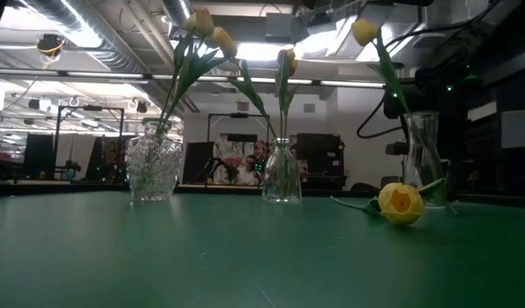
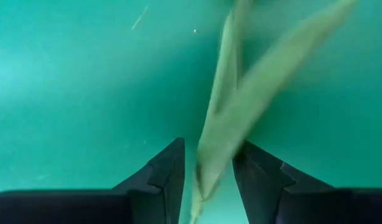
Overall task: Sort flowers into vase by color
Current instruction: Put the top yellow flower into the right transparent vase
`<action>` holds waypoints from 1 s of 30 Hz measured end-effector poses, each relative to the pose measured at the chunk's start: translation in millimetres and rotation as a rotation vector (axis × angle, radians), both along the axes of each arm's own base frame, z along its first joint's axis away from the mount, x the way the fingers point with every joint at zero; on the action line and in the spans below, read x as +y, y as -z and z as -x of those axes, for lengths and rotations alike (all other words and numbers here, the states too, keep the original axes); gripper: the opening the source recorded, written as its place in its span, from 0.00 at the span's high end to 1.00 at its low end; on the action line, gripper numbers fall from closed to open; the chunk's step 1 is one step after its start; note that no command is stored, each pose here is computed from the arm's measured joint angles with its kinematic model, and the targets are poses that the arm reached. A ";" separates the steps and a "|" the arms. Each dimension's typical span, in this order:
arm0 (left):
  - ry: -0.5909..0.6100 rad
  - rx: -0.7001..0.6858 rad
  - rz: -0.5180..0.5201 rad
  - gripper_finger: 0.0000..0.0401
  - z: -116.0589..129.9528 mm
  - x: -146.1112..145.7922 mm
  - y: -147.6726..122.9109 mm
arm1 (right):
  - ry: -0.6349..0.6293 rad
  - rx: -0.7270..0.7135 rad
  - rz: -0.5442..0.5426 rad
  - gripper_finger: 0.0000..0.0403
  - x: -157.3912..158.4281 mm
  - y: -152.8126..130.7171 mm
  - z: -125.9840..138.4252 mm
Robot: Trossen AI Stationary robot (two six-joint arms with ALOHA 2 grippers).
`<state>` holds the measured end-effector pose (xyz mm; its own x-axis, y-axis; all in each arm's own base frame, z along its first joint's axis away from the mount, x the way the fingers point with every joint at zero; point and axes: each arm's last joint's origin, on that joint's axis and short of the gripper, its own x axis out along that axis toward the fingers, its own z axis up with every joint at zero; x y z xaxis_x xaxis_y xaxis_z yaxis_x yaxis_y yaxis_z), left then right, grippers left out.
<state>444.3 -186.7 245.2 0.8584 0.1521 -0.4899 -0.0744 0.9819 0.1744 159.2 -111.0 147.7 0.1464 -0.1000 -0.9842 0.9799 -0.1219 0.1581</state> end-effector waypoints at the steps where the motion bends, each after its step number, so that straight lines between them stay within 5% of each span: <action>1: 0.000 0.000 -0.001 0.64 0.0 0.0 0.0 | 0.001 -0.003 0.002 0.67 0.1 0.9 0.1; 6: -0.012 0.000 -0.012 0.64 0.1 0.5 0.3 | 0.000 -0.019 0.014 0.72 -1.0 0.7 -1.3; 13: -0.015 0.006 -0.017 0.64 0.6 0.8 0.7 | -0.018 0.010 0.054 0.97 -2.0 0.7 -0.5; 23: -0.023 0.013 -0.027 0.64 1.0 1.3 1.4 | -0.052 0.054 0.129 0.98 -4.9 -3.1 -0.8; 30: -0.069 0.005 -0.122 0.64 2.7 0.9 0.9 | -0.114 0.049 0.199 0.98 -11.2 -17.0 -8.0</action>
<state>441.6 -185.8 244.3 0.8414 0.2695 -0.4685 -0.1397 0.9458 0.2932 167.1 -122.3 164.6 0.1205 -0.2785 -0.9528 0.9926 0.0187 0.1201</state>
